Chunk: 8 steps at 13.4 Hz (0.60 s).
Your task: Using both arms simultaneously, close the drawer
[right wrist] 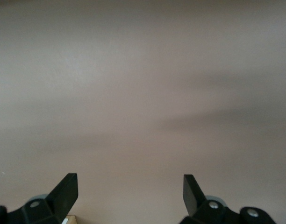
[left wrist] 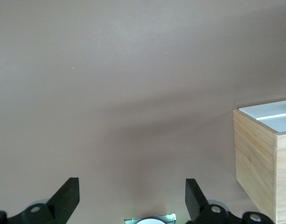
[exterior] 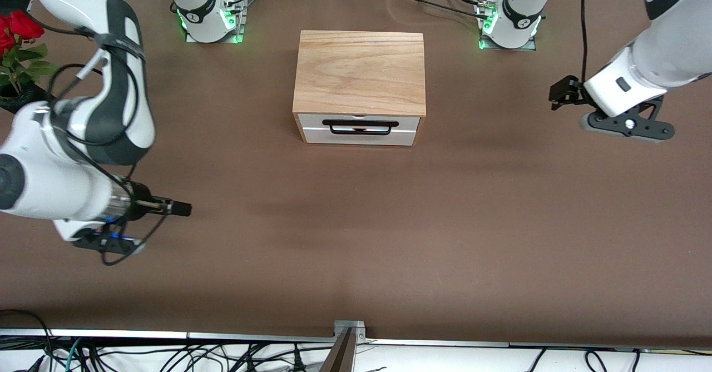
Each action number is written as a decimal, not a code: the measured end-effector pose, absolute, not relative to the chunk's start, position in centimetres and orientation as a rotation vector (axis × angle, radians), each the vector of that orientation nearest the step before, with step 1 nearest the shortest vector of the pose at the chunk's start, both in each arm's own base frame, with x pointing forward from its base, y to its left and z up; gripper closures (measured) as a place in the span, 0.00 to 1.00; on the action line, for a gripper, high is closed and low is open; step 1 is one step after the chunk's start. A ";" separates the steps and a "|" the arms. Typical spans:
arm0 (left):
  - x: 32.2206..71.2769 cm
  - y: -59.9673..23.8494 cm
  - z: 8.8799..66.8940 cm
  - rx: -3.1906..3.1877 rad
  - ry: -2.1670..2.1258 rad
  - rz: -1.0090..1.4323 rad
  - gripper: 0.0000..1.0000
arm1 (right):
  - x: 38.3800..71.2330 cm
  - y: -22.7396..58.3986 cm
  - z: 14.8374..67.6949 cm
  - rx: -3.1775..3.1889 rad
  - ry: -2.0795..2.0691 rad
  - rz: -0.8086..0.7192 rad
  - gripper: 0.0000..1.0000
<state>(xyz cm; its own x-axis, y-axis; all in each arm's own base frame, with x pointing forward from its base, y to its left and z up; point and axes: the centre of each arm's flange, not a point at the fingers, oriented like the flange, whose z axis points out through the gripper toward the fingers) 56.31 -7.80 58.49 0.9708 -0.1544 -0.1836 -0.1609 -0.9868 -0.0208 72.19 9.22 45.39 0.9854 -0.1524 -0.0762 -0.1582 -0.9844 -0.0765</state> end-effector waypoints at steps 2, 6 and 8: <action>56.4 -5.7 59.3 -3.093 0.199 0.264 0.00 | 71.5 5.7 49.8 -3.027 0.302 0.028 0.00; 55.0 -4.9 61.1 -3.103 0.194 0.143 0.00 | 68.3 -1.7 55.9 -3.071 0.385 -0.038 0.00; 53.5 -4.7 60.9 -3.107 0.194 0.076 0.00 | 66.3 -0.8 58.0 -3.170 0.307 -0.056 0.00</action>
